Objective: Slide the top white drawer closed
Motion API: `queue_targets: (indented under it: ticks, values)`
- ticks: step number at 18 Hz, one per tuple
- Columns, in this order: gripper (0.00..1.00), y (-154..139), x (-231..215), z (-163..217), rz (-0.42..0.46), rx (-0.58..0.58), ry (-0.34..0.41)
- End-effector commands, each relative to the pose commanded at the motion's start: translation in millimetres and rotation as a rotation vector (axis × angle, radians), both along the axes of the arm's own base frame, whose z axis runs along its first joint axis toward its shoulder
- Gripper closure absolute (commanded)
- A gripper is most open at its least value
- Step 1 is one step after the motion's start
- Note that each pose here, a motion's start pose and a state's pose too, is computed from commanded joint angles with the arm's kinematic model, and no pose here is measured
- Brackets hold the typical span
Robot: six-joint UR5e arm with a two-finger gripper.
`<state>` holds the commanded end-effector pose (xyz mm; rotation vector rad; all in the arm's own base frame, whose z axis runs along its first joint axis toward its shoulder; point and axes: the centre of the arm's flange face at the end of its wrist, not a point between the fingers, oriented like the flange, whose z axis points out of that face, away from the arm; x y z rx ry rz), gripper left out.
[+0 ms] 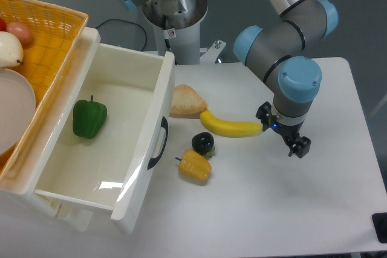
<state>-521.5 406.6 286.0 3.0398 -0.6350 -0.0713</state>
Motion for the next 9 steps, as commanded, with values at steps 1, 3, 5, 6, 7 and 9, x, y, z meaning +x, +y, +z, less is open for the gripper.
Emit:
queue_targets:
  ticks: [1, 3, 5, 6, 7, 9]
  values:
    - [0.00, -0.2, 0.4, -0.7, 0.002, -0.001, -0.001]
    - [0.00, -0.1, 0.1, -0.2, 0.012, 0.000, -0.001]
    - [0.00, -0.5, 1.7, -3.0, 0.036, 0.001, -0.007]
    - [0.00, -1.0, 2.4, -4.9, 0.058, 0.009, -0.014]
    - [0.00, -1.4, 4.1, -8.3, 0.085, 0.019, -0.025]
    - [0.00, -6.7, 11.0, -14.9, 0.138, 0.035, -0.042]
